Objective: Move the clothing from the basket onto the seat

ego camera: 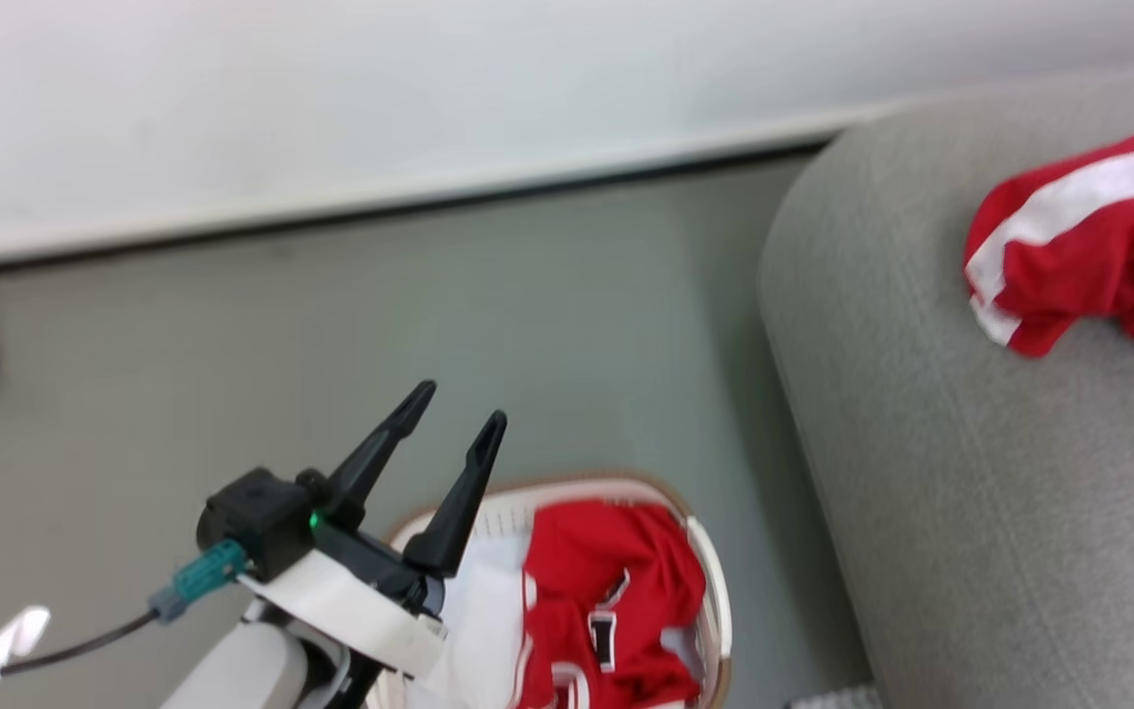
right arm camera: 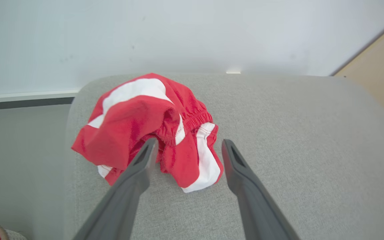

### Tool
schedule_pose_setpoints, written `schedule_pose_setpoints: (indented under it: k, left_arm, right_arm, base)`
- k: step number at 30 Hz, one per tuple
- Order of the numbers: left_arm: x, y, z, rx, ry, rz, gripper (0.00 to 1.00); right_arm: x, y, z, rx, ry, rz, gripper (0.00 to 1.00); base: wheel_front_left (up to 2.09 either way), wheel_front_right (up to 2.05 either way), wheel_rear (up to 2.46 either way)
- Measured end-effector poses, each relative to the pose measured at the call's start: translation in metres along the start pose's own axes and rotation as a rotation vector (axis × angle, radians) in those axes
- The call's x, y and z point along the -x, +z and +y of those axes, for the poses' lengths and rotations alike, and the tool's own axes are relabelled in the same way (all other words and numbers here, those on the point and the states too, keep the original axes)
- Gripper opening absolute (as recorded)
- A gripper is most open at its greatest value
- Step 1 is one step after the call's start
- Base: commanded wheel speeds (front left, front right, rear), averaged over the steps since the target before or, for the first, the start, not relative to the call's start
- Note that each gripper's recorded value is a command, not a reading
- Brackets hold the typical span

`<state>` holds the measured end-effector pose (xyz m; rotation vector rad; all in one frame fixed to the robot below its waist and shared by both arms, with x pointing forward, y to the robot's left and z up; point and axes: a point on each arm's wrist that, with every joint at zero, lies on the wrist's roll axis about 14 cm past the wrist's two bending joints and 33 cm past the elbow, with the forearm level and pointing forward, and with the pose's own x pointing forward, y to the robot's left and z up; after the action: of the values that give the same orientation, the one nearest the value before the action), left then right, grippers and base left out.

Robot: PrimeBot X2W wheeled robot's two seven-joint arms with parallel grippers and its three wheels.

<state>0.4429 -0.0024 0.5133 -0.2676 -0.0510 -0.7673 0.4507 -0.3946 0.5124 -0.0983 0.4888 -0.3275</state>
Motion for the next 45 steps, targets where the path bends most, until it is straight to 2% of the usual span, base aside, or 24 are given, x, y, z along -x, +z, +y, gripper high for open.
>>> schedule_pose_setpoints:
  k: [4,10,14,18,20,26,33,39,45]
  left_arm:
    - [0.016,0.026,-0.005,-0.034,0.07,-0.046,1.0]
    - [0.052,0.067,0.007,-0.108,0.208,-0.13,1.0]
    - [0.077,0.084,0.021,-0.142,0.295,-0.167,1.0]
    - [0.097,0.093,0.034,-0.14,0.381,-0.2,1.0]
    - [0.117,0.099,0.046,-0.145,0.463,-0.226,1.0]
    - [0.143,0.088,0.058,-0.149,0.554,-0.214,1.0]
    - [0.146,0.072,0.054,-0.158,0.576,-0.185,1.0]
    - [0.145,0.066,0.056,-0.156,0.588,-0.176,1.0]
    - [0.144,0.062,0.056,-0.153,0.584,-0.167,1.0]
  right_arm:
    - [0.041,0.037,0.013,-0.012,0.092,-0.186,1.0]
    - [0.105,0.087,0.035,-0.062,0.214,-0.487,1.0]
    - [0.127,0.094,0.059,-0.145,0.293,-0.604,1.0]
    - [0.137,0.087,0.085,-0.19,0.354,-0.644,1.0]
    - [0.145,0.072,0.107,-0.217,0.402,-0.654,1.0]
    - [0.153,0.033,0.14,-0.228,0.451,-0.645,1.0]
    - [0.162,-0.007,0.152,-0.337,0.43,-0.658,1.0]
    - [0.16,-0.031,0.17,-0.322,0.435,-0.605,1.0]
    - [0.161,-0.019,0.177,-0.308,0.446,-0.636,1.0]
  base:
    - [0.0,0.0,0.0]
    - [0.0,0.0,0.0]
    - [0.0,0.0,0.0]
    - [0.0,0.0,0.0]
    - [0.0,0.0,0.0]
    - [0.0,0.0,0.0]
    - [0.0,0.0,0.0]
    - [0.0,0.0,0.0]
    - [0.0,0.0,0.0]
